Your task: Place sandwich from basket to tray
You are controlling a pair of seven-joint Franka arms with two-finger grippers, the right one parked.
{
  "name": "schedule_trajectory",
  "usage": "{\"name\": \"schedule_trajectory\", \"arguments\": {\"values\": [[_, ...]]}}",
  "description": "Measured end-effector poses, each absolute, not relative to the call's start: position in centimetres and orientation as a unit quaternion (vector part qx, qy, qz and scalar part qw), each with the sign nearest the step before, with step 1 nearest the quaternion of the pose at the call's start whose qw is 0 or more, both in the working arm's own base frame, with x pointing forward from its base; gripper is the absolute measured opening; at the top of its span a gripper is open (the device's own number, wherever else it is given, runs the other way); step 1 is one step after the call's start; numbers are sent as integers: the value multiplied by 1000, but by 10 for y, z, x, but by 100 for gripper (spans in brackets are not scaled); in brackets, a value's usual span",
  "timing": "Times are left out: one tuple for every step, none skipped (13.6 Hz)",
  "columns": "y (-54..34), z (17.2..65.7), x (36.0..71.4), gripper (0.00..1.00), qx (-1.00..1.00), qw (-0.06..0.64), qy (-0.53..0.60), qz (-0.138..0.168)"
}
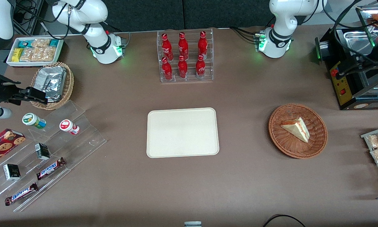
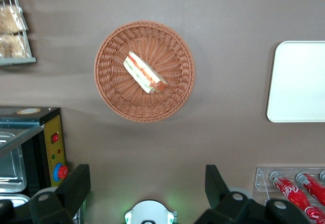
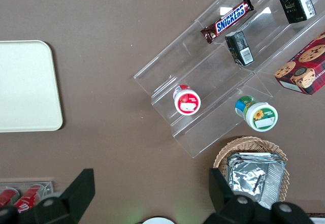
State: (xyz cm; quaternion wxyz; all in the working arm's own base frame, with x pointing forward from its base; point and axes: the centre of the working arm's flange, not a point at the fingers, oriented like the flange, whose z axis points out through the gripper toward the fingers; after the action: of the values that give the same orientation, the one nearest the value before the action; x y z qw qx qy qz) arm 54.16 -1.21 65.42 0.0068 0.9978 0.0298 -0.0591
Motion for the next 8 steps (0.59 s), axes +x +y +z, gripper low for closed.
{"name": "schedule_trajectory", "arguments": {"values": [[-11, 639, 551, 100, 997, 5, 44, -69], [-11, 623, 561, 100, 995, 3, 63, -73], [-11, 606, 570, 100, 994, 1, 86, -72], [-11, 587, 578, 100, 991, -1, 114, -70], [-11, 570, 584, 100, 987, -3, 144, -68], [-10, 555, 587, 100, 982, -5, 175, -66], [-8, 540, 589, 100, 976, -8, 209, -61], [-7, 525, 591, 100, 967, -11, 248, -52]]}}
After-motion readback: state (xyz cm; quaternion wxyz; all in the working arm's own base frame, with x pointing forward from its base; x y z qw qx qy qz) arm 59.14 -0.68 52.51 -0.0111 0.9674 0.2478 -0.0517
